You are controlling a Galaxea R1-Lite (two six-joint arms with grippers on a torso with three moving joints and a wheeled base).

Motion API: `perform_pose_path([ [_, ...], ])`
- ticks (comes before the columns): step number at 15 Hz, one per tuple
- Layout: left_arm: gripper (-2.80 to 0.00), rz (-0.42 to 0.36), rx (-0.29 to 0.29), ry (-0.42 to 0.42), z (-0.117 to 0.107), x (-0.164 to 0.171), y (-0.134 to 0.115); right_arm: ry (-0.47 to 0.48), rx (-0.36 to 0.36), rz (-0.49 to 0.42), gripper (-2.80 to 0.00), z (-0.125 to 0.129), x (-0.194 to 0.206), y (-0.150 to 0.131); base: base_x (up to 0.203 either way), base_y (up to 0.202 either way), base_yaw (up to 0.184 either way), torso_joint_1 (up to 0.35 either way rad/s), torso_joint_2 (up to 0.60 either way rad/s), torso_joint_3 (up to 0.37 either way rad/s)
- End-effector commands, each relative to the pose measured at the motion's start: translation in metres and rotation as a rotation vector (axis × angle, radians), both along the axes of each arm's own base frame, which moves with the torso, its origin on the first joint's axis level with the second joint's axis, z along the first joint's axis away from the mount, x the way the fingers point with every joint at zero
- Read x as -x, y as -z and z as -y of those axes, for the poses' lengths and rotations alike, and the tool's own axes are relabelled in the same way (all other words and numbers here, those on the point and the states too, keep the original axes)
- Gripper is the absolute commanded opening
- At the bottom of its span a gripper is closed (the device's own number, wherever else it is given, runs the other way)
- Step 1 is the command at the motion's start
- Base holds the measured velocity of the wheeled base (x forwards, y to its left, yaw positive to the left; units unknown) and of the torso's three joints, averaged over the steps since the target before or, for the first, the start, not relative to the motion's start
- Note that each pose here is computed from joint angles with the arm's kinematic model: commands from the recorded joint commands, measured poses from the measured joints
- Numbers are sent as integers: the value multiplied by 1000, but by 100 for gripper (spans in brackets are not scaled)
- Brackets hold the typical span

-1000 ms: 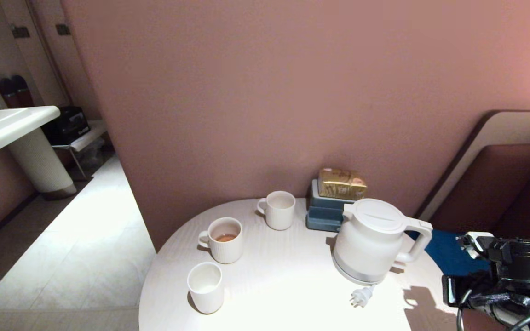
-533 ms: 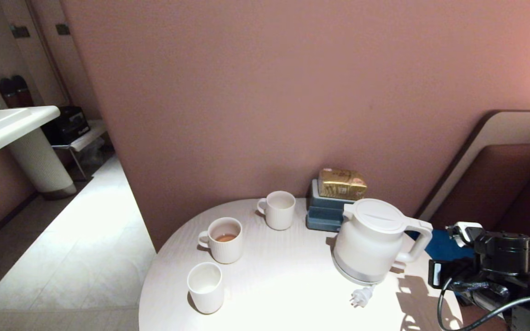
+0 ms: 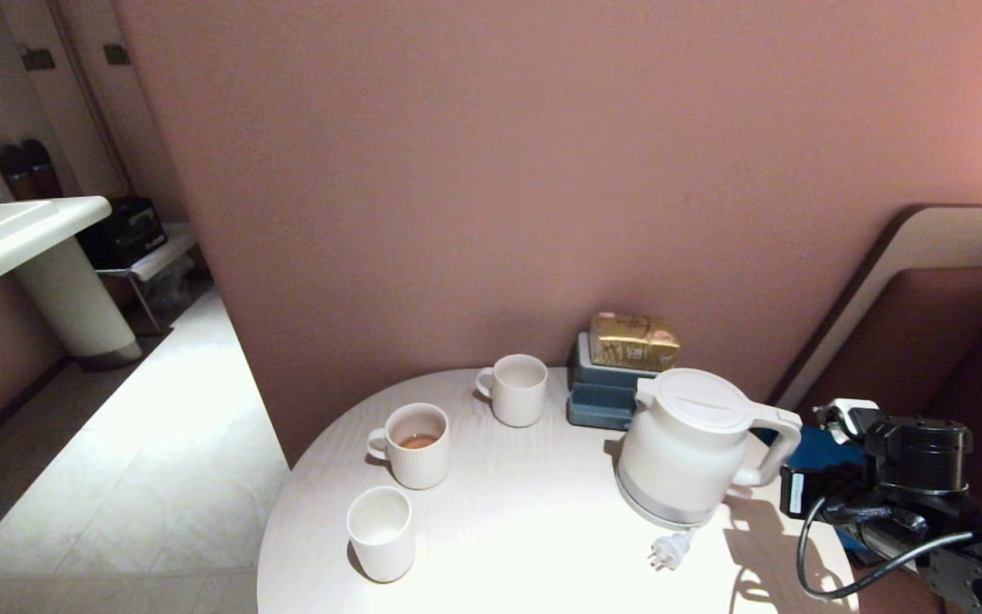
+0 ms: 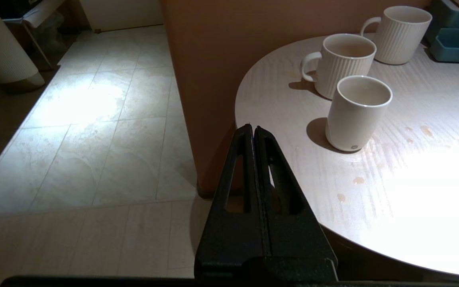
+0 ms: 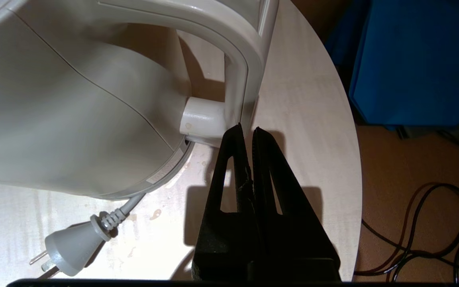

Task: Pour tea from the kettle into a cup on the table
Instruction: Pick up the kettle

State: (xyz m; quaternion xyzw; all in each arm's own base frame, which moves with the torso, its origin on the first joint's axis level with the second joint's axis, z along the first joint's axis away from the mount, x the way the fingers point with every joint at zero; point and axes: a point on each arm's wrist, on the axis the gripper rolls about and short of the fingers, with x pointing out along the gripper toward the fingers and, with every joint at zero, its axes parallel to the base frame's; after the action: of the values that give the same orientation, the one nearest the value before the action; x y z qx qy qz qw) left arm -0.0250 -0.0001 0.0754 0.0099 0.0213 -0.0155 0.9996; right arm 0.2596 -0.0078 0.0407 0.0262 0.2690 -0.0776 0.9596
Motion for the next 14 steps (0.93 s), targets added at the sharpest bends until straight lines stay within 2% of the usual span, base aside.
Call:
perform_pose_path([
  [1,-280,-2,0,0,0,0,0,-2,0,9,-280,0,0,-1,0,0,0,0,0,0],
  [5,-280,-2,0,1,0,0,0,-2,1,15,-280,0,1,-3,0,0,0,0,0,0],
  [6,-280,-2,0,0,0,0,0,-2,1,14,0,0,1,-3,0,0,0,0,0,0],
  [14,-280,-2,0,0,0,0,0,6,6,15,0,2,-6,0,0,0,0,0,0,0],
])
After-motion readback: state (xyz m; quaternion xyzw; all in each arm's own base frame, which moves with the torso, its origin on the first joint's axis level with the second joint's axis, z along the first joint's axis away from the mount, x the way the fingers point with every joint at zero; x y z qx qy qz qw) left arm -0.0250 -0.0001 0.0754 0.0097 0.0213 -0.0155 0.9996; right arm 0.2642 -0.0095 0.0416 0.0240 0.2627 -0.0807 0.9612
